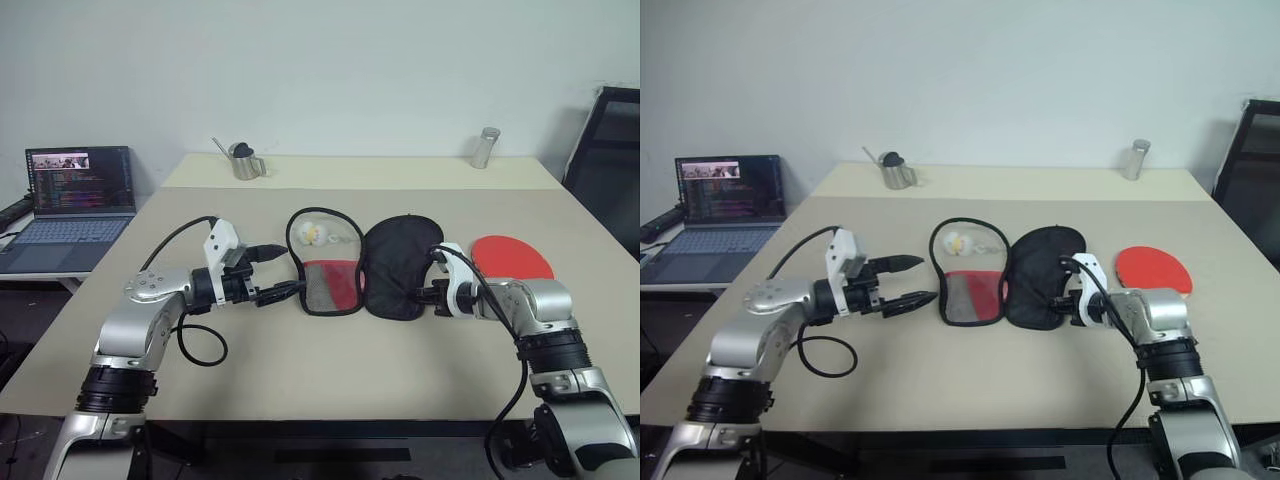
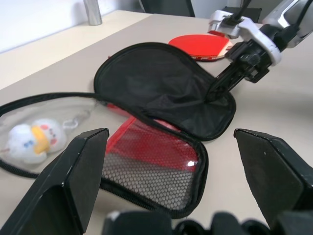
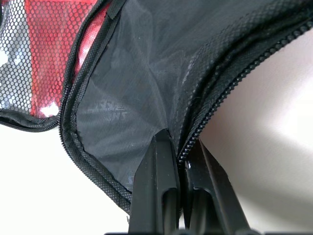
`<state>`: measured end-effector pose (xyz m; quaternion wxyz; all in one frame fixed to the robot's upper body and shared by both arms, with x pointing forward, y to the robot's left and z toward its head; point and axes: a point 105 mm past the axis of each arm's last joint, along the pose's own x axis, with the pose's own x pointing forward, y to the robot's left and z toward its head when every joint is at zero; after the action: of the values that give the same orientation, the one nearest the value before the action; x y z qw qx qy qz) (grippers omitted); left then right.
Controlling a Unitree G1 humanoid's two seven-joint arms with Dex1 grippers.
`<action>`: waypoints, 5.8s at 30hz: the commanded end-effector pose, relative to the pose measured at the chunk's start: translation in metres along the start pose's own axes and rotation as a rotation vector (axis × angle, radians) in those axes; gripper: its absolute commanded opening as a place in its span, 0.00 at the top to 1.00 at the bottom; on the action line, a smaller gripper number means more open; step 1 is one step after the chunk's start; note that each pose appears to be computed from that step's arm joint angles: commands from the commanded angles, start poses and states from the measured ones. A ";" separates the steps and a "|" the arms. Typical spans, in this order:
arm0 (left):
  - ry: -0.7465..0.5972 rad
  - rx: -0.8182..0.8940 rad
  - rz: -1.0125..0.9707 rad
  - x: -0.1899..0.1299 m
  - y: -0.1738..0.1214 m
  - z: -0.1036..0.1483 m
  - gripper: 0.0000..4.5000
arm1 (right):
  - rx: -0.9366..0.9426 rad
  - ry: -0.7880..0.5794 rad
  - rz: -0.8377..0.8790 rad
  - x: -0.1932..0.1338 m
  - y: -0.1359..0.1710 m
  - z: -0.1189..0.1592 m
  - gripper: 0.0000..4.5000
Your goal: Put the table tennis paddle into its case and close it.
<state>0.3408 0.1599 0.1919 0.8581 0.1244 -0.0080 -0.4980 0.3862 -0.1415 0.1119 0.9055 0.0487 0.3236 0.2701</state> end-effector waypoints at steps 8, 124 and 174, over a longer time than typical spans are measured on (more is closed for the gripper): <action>-0.025 0.049 -0.009 0.005 -0.001 0.011 0.00 | -0.137 -0.023 -0.058 -0.005 -0.018 0.023 0.99; -0.071 0.111 -0.024 0.015 -0.016 0.025 0.00 | 0.087 -0.431 -0.407 0.023 0.017 0.065 0.76; -0.047 0.107 0.045 0.016 -0.008 0.011 0.00 | -0.238 -0.526 -0.120 -0.043 0.073 0.072 0.01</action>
<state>0.3385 0.1379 0.1894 0.8560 0.1515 -0.0369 -0.4929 0.3790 -0.1028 0.1944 0.9781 -0.0087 0.0789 0.1924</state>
